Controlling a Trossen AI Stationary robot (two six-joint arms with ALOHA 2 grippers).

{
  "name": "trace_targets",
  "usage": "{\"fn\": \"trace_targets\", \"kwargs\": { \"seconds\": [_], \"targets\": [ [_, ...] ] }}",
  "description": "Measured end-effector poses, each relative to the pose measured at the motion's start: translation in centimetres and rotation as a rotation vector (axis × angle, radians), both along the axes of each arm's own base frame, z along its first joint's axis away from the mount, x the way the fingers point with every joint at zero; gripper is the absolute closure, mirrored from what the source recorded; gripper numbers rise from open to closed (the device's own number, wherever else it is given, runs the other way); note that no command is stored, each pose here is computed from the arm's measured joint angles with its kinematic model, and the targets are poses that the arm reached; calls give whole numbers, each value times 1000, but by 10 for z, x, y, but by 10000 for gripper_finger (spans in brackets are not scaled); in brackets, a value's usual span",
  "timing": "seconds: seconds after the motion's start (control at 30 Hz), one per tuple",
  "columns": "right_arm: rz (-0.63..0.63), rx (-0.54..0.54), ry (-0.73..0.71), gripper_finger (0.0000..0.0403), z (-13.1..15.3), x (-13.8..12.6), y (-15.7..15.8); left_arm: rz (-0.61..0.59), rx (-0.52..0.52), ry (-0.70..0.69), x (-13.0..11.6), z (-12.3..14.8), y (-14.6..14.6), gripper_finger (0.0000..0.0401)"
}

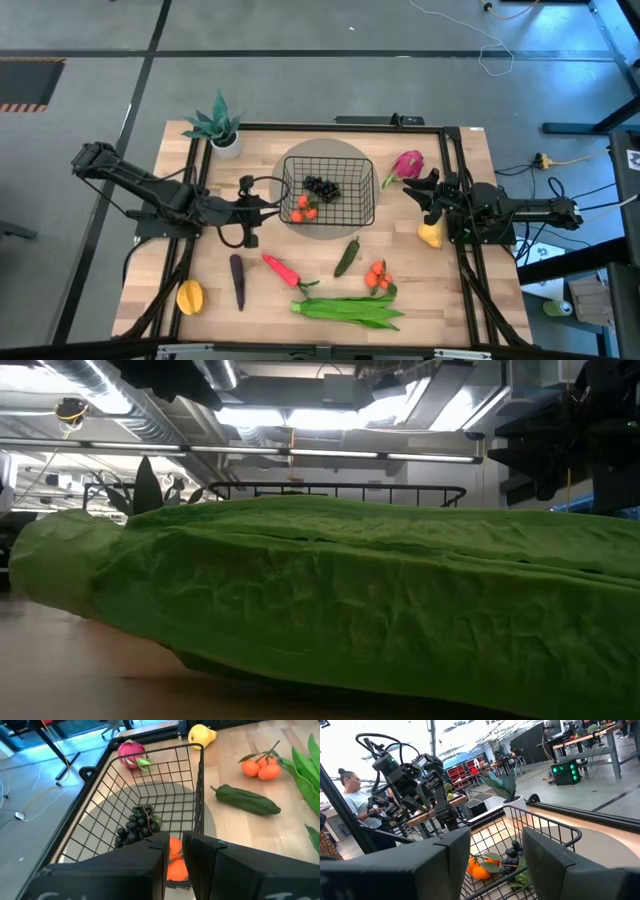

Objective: Build produce basket
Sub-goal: Put the dragon fruit into the black wire basket

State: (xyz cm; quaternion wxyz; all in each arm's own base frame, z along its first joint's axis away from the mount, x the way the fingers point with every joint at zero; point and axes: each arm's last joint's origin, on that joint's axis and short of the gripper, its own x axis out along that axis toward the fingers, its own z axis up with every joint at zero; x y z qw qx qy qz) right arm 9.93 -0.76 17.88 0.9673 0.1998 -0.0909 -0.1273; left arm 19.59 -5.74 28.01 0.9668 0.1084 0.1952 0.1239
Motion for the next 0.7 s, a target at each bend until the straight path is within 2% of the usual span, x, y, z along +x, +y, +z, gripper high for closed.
{"fn": "trace_targets", "kwargs": {
  "seconds": [0.27, 0.37, 0.57, 0.7],
  "targets": [
    [0, -2, 1, 232, 0, 0, 0, -1, -11, -37, -13, 10, 5, 358],
    [-15, 0, 0, 232, 0, 0, 0, 35, -4, -53, -16, 12, 7, 358],
    [-218, 57, -77, 232, 6, -4, -6, 119, 23, -93, -22, 18, 11, 358],
    [-322, -13, -81, 232, 24, -8, -8, 131, 26, -99, -23, 18, 12, 358]
  ]
}}
